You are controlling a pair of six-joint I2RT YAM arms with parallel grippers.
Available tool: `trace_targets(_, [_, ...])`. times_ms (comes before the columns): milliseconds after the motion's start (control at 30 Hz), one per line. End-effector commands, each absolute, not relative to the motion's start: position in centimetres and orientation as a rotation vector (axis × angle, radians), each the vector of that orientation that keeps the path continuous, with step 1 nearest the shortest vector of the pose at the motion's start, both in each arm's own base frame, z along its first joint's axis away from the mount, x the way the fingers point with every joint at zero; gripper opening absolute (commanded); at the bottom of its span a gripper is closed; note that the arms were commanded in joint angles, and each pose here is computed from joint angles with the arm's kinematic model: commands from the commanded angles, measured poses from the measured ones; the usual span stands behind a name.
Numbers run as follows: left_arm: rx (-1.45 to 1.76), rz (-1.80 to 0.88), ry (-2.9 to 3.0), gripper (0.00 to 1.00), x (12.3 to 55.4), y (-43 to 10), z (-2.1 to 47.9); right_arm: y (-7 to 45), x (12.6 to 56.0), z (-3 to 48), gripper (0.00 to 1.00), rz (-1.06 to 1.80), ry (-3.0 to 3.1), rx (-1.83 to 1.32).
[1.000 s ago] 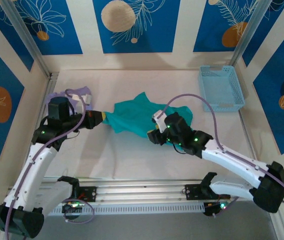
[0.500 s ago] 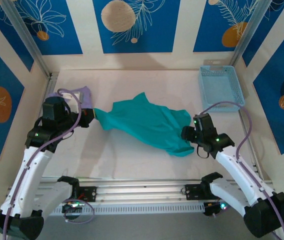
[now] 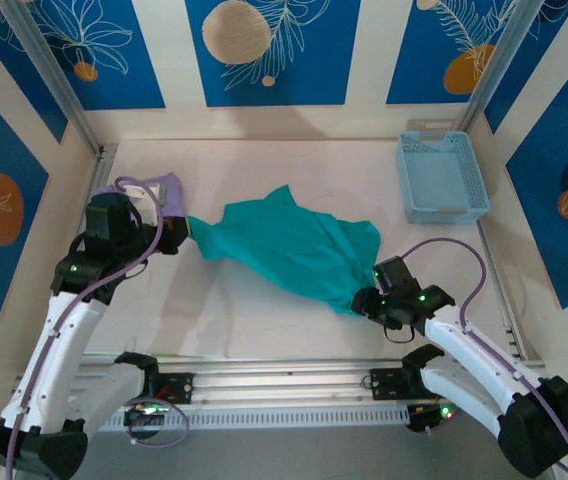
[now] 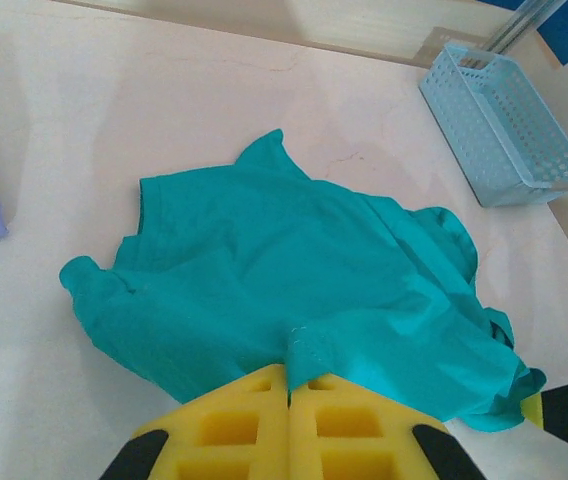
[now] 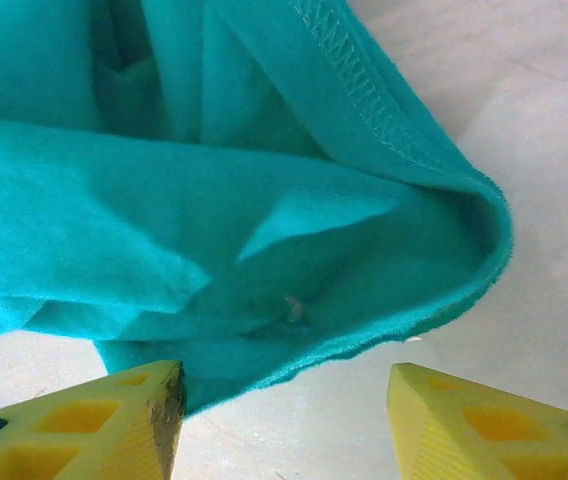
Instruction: Fold the inside-out t-shirt
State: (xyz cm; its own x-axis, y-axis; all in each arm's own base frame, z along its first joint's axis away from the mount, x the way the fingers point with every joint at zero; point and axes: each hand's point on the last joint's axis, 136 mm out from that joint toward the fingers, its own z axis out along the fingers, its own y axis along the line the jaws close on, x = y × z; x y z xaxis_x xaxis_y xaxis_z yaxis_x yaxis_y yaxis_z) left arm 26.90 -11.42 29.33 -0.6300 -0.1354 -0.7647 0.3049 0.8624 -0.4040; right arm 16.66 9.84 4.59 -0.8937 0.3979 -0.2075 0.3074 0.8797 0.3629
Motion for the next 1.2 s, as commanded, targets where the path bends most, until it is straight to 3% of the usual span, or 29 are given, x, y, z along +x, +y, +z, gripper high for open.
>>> trace_targets(0, [0.144, -0.670, 2.115, 0.00, 27.3, -11.8, 30.5, 11.0, 17.6, 4.4, 0.56, 0.569, 2.727, 0.620])
trace_targets(267, [0.150, -0.652, 2.120, 0.00, 27.2, -11.6, 30.2, 10.5, 19.4, 4.8, 0.46, 0.557, 2.632, 0.619])
trace_targets(467, [0.128, -0.622, 2.116, 0.00, 27.6, -11.2, 30.3, 9.0, 21.1, 5.8, 0.08, 0.474, 2.581, 0.547])
trace_targets(533, [0.112, -0.602, 2.109, 0.00, 27.8, -10.9, 30.6, 8.9, 22.1, 7.3, 0.00, 0.482, 2.538, 0.489])
trace_targets(767, [0.013, -0.558, 2.038, 0.00, 29.6, -8.9, 34.3, 11.1, 26.9, 19.6, 0.00, 0.630, 2.239, 0.046])
trace_targets(933, [-0.170, -0.562, 1.909, 0.00, 30.7, -4.2, 40.0, 9.1, 28.0, 30.0, 0.00, 0.600, 2.020, -0.085])
trace_targets(1033, [-0.280, -0.552, 1.850, 0.00, 30.7, -1.3, 41.6, 9.1, 27.9, 33.1, 0.00, 0.697, 1.964, -0.121])
trace_targets(1167, [-0.297, -0.592, 1.881, 0.00, 31.0, -1.3, 39.8, 11.4, 27.4, 33.2, 0.00, 0.898, 1.973, -0.202])
